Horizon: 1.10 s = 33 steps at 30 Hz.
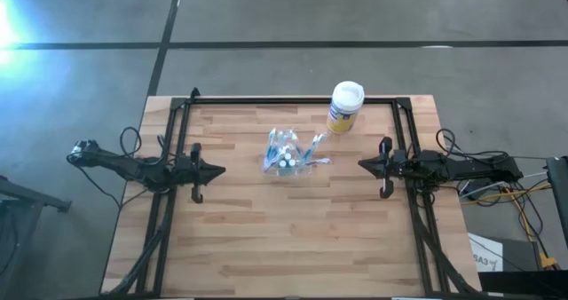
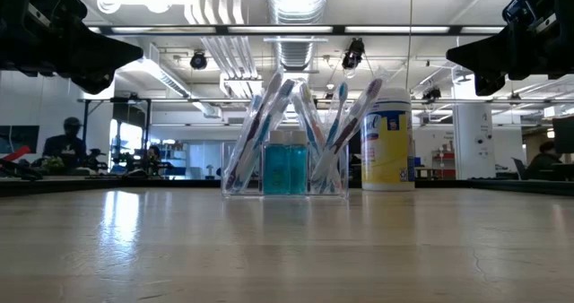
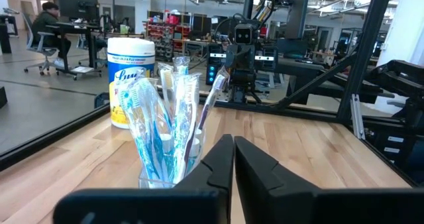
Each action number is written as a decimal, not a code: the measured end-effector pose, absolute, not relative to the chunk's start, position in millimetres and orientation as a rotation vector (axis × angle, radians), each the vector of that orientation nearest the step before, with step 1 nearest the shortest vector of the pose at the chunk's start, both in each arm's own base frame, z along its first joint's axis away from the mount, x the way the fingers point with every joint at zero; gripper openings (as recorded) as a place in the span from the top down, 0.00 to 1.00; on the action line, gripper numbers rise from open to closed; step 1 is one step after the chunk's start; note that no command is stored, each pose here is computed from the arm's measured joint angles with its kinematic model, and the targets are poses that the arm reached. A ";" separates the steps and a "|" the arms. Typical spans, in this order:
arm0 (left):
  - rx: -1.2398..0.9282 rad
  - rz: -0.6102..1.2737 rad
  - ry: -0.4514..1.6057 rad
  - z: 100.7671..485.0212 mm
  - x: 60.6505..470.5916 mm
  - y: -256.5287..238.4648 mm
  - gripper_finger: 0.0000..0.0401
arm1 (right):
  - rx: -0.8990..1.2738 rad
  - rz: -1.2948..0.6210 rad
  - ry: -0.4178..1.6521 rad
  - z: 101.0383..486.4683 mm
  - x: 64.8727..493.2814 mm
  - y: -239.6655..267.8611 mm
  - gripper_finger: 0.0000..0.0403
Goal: Pick & Place toothbrushing station
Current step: Return to Home Position
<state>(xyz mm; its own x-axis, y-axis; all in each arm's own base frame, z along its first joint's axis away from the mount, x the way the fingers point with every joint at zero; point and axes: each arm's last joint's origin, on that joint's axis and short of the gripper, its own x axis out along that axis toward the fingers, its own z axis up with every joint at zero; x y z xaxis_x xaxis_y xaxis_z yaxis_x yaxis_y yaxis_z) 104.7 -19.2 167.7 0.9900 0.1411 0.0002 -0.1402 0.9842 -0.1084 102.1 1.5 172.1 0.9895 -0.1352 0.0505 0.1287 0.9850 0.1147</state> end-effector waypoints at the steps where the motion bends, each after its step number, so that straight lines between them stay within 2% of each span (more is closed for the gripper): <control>1: -0.108 0.142 -0.008 167.7 104.7 -19.2 0.96 | 0.111 -0.133 -0.058 172.1 102.1 1.5 0.98; 33: -0.108 0.141 -0.008 167.7 104.7 -19.2 0.96 | 0.111 -0.133 -0.058 172.2 102.1 1.5 0.98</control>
<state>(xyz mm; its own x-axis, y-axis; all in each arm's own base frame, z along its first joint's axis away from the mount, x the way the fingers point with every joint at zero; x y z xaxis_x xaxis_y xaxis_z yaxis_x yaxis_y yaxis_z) 104.7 -19.2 167.7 0.9900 0.1411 0.0003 -0.1402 0.9842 -0.1084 102.1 1.5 172.2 0.9895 -0.1352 0.0508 0.1287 0.9850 0.1147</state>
